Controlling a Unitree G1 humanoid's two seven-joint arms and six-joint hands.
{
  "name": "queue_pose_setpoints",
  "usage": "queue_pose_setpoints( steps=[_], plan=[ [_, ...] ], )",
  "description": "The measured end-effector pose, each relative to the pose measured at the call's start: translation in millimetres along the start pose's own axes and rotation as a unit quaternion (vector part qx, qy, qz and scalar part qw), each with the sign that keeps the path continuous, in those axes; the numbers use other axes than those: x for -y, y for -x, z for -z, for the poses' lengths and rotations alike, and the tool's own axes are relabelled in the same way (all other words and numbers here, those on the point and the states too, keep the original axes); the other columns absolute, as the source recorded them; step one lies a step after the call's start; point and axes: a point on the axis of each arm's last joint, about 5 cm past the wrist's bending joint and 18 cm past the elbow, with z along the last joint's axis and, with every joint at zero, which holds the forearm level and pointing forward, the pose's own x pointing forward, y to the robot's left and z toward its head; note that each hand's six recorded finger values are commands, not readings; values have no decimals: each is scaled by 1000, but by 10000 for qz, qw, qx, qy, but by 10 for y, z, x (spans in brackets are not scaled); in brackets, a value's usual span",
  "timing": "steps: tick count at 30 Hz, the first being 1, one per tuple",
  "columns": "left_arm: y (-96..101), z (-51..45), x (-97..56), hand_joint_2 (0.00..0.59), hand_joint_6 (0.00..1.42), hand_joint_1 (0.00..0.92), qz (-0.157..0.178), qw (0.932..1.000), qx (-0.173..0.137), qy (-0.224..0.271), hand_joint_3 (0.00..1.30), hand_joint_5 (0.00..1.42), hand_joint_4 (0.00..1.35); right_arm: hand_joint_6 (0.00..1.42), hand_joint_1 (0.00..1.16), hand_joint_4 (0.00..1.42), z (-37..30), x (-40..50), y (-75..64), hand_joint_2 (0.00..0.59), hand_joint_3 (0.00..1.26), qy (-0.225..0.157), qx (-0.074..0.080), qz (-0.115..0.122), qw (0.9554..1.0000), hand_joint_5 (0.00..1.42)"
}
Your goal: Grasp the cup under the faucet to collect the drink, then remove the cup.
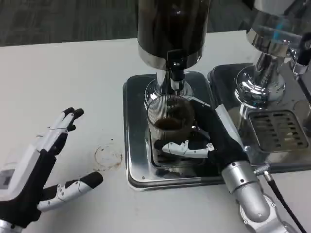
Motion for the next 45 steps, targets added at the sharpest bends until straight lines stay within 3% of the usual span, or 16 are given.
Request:
queue_pose_setpoints(
  steps=[10,23,36,45],
  plan=[
    [-6,-11,34,91,133,0,-66,10000,-40,51,91,200,1,648,1108,582,3,-20,40,109,558,200,35,296,9994,587],
    [-17,-11,33,92,128,0,-91,9999,-40,53,95,201,4,724,1116,643,9,-30,89,95,610,270,56,624,9977,659],
    [-89,-14,49,91,123,0,-13,10000,52,-24,96,201,4,804,1079,672,-13,39,182,109,630,317,-88,868,9957,700],
    [-92,-24,96,99,109,0,254,9994,134,-201,90,188,0,814,1055,686,-50,130,290,116,639,426,-62,867,9953,718]
  ],
)
